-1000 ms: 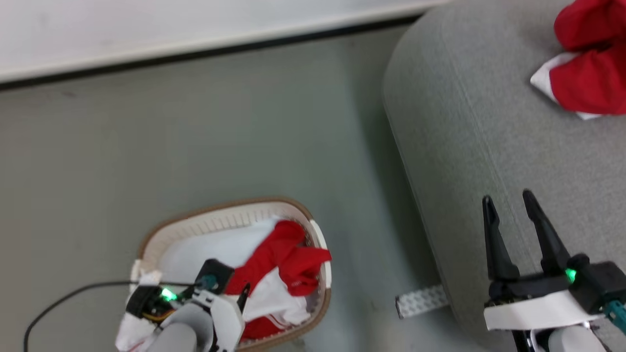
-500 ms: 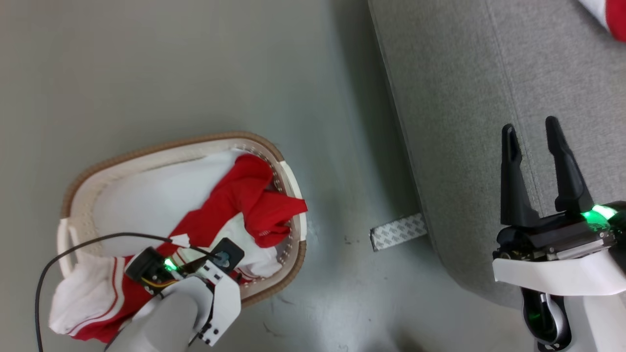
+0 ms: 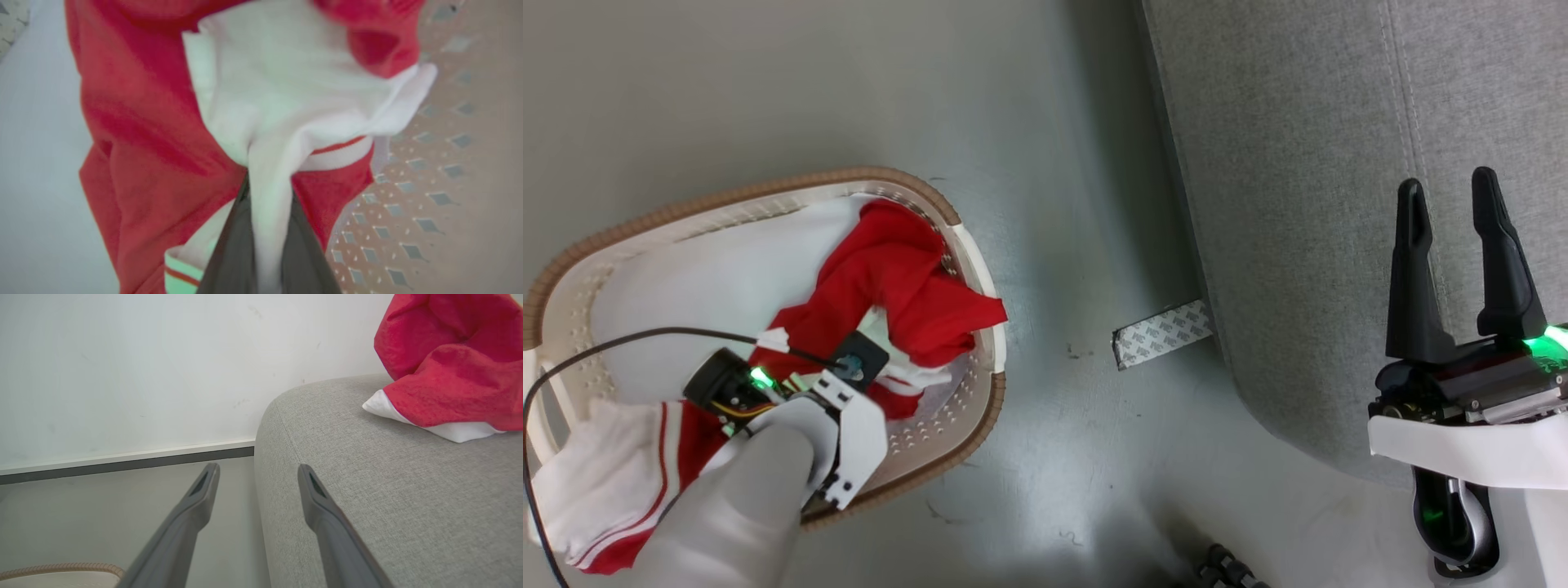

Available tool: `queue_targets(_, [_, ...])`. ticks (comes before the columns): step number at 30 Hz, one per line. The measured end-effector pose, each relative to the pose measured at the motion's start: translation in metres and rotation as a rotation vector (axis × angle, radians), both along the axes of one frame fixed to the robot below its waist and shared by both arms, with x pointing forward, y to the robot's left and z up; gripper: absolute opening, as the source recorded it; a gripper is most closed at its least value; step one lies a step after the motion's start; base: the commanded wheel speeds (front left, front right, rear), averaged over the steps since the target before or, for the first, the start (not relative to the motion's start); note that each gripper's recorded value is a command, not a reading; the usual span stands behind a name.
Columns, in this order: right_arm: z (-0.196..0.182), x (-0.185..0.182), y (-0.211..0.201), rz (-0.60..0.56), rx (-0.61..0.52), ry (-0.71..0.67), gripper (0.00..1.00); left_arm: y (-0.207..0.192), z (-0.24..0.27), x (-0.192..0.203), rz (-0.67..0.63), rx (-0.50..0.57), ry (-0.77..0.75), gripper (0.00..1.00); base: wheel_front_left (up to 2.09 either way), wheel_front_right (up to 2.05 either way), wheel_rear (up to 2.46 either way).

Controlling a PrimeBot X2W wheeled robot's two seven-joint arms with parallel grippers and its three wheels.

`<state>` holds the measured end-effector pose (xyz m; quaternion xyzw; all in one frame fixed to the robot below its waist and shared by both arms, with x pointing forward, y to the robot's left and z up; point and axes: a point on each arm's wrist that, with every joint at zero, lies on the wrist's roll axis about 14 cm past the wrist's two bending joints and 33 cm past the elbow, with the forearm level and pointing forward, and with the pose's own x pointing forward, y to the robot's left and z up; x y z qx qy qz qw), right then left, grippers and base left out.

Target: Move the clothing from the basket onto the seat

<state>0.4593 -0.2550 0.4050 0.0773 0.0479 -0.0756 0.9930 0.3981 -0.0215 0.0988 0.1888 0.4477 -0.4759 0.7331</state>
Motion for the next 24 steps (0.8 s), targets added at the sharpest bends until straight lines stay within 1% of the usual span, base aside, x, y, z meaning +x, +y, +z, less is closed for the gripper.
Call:
queue_targets(4, [0.006, -0.002, -0.003, -0.011, 0.005, -0.011, 1.0, -0.006, 0.017, 0.014, 0.07, -0.05, -0.039, 0.0, 0.0, 0.0, 0.0])
queue_targets(9, [0.025, -0.005, 0.002, -0.001, 0.018, -0.055, 1.0, -0.004, 0.054, 0.033, 0.191, -0.107, -0.109, 0.0, 0.0, 0.0, 0.0])
queue_targets(16, [0.053, -0.025, 0.014, 0.018, 0.029, -0.102, 1.0, 0.005, 0.124, 0.047, 0.309, -0.176, -0.223, 0.0, 0.0, 0.0, 0.0])
queue_targets(24, [0.086, -0.049, 0.031, 0.054, 0.048, -0.178, 1.0, 0.017, 0.221, 0.07, 0.431, -0.285, -0.425, 0.0, 0.0, 0.0, 0.0])
